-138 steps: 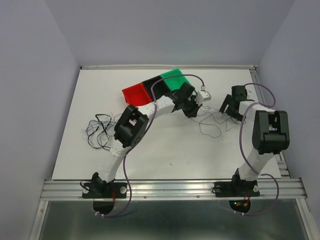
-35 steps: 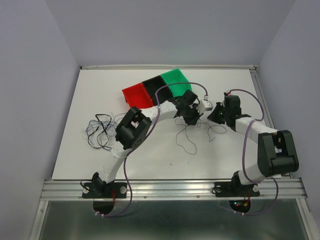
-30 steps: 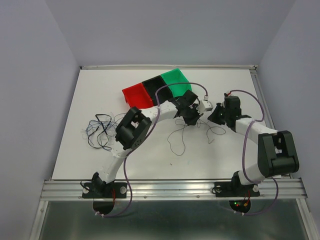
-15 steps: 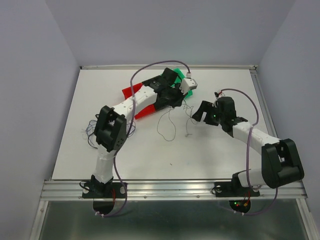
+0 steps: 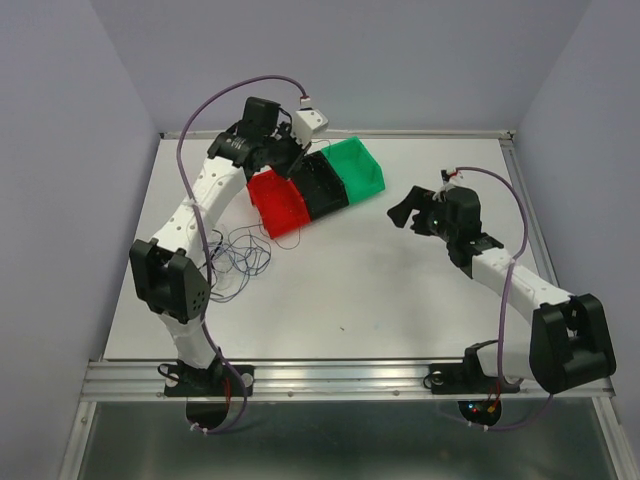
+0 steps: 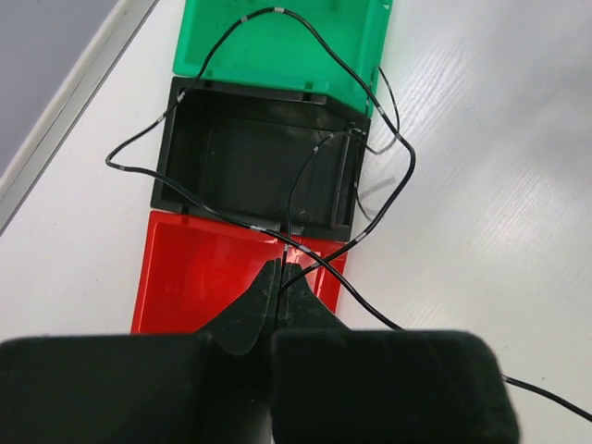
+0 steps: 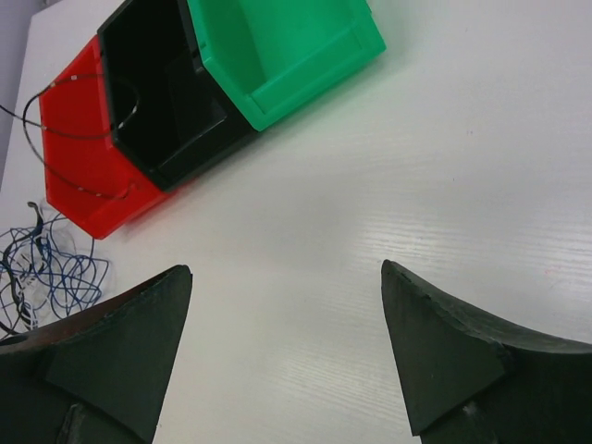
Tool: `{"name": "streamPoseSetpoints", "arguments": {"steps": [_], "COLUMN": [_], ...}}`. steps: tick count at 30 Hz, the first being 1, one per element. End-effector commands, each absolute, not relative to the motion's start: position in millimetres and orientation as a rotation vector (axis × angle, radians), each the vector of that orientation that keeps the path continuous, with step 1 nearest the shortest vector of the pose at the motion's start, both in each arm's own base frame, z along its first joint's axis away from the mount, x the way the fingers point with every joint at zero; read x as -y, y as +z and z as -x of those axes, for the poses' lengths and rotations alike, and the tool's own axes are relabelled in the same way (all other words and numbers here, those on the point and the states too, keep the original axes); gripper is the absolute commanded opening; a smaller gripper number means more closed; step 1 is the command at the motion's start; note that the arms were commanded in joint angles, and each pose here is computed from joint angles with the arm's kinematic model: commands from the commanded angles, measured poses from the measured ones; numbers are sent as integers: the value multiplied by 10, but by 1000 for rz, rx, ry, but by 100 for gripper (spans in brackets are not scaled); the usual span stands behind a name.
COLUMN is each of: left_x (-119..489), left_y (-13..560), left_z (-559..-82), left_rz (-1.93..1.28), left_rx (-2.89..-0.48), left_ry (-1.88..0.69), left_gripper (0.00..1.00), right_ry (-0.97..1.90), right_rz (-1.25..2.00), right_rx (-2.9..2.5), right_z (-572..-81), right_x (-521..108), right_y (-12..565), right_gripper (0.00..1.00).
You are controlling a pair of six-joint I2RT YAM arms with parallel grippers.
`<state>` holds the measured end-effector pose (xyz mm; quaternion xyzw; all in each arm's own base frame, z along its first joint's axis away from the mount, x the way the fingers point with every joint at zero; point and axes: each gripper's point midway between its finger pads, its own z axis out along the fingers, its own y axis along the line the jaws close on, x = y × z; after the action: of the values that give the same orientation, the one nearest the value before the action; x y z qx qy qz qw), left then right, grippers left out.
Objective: Untangle the cables
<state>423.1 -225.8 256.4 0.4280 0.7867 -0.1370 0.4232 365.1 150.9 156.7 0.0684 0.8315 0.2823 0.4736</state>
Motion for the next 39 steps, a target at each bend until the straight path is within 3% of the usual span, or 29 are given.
{"name": "streamPoseSetpoints", "arguments": {"steps": [1,14,26,39], "left_x": [1939,1212,883,1051], "left_y": [2812,3134,2776,2255], "left_z": [-4233,-4381,-4160,-4396], "left_rz": [-1026,-953,-1094,-1263], "left_rx": [-1972,-2026,-2187,-2338], "left_ry": [-228,29,130,306], "left_gripper": [0,0,0,0], "right_ry": [716,699,743,770], "right_rz": [-129,-115,-85,-81], "right_rx": [-1962,-1946,-1943,-1958], "right_z": [-3729,-3757,-3741,-3703], "right_x": [-1556,-1537,-1615,-1648], "right_y": [1689,1698,1683,1592], "right_gripper": [88,88,88,88]}}
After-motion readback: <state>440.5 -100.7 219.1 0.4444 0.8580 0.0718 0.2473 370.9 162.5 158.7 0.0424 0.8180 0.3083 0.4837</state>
